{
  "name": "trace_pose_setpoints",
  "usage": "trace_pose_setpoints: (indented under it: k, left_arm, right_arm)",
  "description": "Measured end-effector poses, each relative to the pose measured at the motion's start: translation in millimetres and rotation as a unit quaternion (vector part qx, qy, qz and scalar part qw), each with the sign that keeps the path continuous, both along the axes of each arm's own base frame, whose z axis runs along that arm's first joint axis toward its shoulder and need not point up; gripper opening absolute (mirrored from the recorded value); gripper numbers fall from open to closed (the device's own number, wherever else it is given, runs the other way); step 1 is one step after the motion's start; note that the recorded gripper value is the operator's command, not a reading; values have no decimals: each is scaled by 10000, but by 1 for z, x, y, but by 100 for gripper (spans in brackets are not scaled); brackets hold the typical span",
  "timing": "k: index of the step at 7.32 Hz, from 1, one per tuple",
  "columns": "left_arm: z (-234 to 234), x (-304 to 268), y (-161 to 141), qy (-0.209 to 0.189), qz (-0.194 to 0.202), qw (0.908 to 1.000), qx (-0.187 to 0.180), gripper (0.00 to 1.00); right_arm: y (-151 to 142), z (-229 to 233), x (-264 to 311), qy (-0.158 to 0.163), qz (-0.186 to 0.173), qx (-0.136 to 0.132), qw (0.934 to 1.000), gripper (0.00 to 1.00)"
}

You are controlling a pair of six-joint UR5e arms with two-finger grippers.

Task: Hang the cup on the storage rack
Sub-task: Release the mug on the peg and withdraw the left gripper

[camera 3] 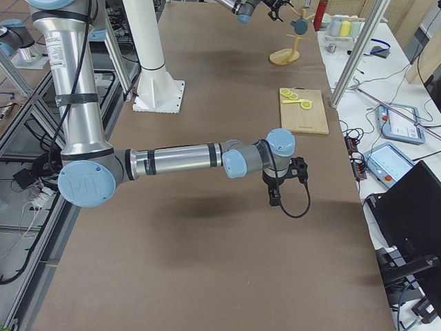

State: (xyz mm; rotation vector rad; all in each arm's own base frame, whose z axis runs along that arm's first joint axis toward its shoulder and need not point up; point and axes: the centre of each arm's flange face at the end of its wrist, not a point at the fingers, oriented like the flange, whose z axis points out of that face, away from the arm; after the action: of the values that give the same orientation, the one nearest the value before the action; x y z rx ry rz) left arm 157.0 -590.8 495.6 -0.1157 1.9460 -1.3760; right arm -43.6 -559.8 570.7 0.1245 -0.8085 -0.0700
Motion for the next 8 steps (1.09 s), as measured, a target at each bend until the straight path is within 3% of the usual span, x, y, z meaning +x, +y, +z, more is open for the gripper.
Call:
trace_pose_setpoints:
  k: [2, 3, 4, 5, 6, 7, 8]
  left_arm:
    - [35, -42, 15, -981, -196, 9943, 363, 98]
    - [51, -78, 21, -1695, -159, 9834, 634, 98]
    - [67, -113, 33, -2530, -62, 9627, 961, 98]
    - [84, -138, 51, -3496, 30, 9268, 1369, 98]
    - [98, -154, 66, -4329, 99, 8850, 1713, 98]
    - [110, -172, 75, -5016, 131, 8428, 1948, 98]
    - [126, -191, 85, -5675, 213, 7943, 2157, 98]
  right_arm:
    - [0, 1, 0, -1, -1, -11, 10000, 100]
    - [-1, 2, 0, 1, -1, -17, 10000, 100]
    - [-1, 2, 0, 0, -1, -20, 10000, 100]
    - [0, 2, 0, -2, -2, -28, 10000, 100]
    - [1, 3, 0, -3, -3, -38, 10000, 100]
    - [1, 3, 0, -4, -4, -42, 10000, 100]
    - [1, 3, 0, -5, -4, -40, 10000, 100]
